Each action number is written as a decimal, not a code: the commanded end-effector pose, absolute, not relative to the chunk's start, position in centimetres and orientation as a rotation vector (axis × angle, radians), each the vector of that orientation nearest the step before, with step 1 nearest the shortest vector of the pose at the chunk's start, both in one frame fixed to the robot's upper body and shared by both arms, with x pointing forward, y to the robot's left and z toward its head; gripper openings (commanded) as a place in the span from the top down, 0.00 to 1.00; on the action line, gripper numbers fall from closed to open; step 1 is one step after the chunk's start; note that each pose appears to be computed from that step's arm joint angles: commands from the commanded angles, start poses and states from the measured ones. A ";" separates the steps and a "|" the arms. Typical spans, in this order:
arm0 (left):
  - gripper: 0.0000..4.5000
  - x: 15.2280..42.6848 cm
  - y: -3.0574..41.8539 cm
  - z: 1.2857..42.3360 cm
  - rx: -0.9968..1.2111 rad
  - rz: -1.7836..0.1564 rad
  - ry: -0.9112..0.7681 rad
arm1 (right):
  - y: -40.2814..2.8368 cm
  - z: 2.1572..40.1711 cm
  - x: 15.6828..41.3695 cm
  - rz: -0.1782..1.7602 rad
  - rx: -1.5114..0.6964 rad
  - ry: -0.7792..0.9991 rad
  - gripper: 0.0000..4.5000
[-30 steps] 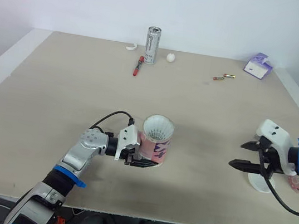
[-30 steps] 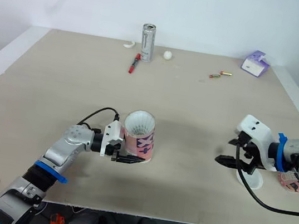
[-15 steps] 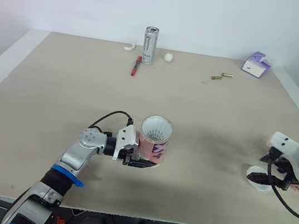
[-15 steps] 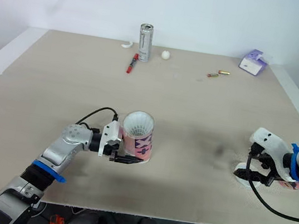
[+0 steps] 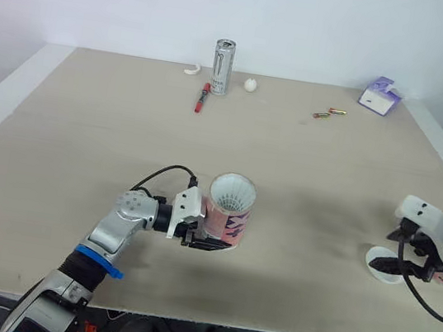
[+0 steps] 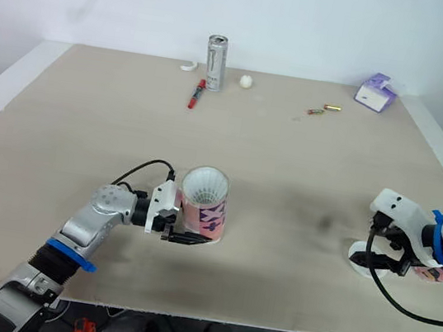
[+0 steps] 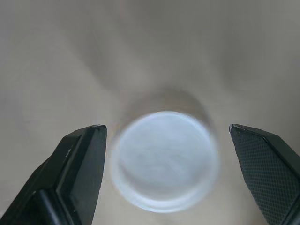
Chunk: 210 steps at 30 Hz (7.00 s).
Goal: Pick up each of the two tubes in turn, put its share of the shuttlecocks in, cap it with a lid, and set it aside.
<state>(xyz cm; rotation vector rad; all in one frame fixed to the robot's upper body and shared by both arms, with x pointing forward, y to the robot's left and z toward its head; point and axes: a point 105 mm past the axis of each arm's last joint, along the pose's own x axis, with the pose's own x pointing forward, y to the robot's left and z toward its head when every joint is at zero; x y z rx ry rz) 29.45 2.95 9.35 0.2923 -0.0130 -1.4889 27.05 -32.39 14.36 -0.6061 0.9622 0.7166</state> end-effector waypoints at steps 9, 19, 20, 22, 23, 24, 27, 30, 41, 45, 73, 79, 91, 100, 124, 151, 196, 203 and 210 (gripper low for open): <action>0.34 28.9 2.9 8.6 0.295 -1.512 0.030 | -30.7 14.8 25.9 0.707 -0.570 0.934 0.00; 0.34 29.1 3.0 8.5 0.304 -1.504 0.033 | -31.1 13.6 26.3 0.651 -0.559 0.965 0.00; 0.34 29.1 3.0 8.5 0.305 -1.503 0.033 | -31.1 13.5 26.3 0.648 -0.554 0.970 0.00; 0.34 29.2 3.0 8.5 0.305 -1.500 0.034 | -31.1 13.3 26.3 0.644 -0.549 0.978 0.00; 0.34 29.2 3.0 8.5 0.305 -1.500 0.034 | -31.1 13.2 26.3 0.641 -0.548 0.981 0.00; 0.34 29.2 3.0 8.5 0.305 -1.499 0.035 | -31.1 13.1 26.3 0.637 -0.546 0.983 0.00; 0.34 29.2 3.0 8.5 0.305 -1.498 0.036 | -31.1 12.9 26.6 0.620 -0.542 0.983 0.06; 0.34 29.2 3.0 8.5 0.306 -1.498 0.036 | -31.0 12.8 26.8 0.614 -0.537 0.981 0.28; 0.34 29.2 3.1 8.4 0.307 -1.496 0.045 | -31.4 12.8 26.5 0.588 -0.550 0.993 0.99; 0.34 29.2 3.1 8.4 0.307 -1.500 0.050 | -31.2 13.4 26.7 0.600 -0.581 0.964 0.99; 0.34 30.2 2.6 8.0 0.266 -1.503 0.146 | -10.8 30.0 24.7 1.531 -1.504 0.004 0.99; 0.34 30.1 2.4 7.8 0.296 -1.506 0.156 | -9.3 28.9 24.9 1.648 -1.526 -0.034 0.99; 0.34 30.1 2.5 7.5 0.299 -1.493 0.160 | -8.4 27.8 25.5 1.717 -1.530 -0.020 0.99; 0.34 30.0 2.6 7.3 0.294 -1.486 0.164 | -9.2 26.9 25.9 1.728 -1.530 0.026 0.99; 0.34 30.0 2.8 7.1 0.295 -1.473 0.181 | -8.4 26.4 26.2 1.762 -1.531 0.004 0.99; 0.34 30.0 3.3 6.6 0.302 -1.468 0.206 | -7.7 30.8 24.1 1.741 -0.983 -0.079 0.69; 0.34 30.0 3.5 6.4 0.304 -1.458 0.220 | -7.3 21.3 29.1 1.311 -0.676 0.351 0.99; 0.34 30.0 3.4 6.5 0.310 -1.462 0.211 | -7.6 20.4 30.1 1.254 -0.581 0.457 0.99; 0.34 30.0 3.4 6.5 0.306 -1.456 0.209 | -7.5 20.4 30.7 1.240 -0.538 0.498 0.99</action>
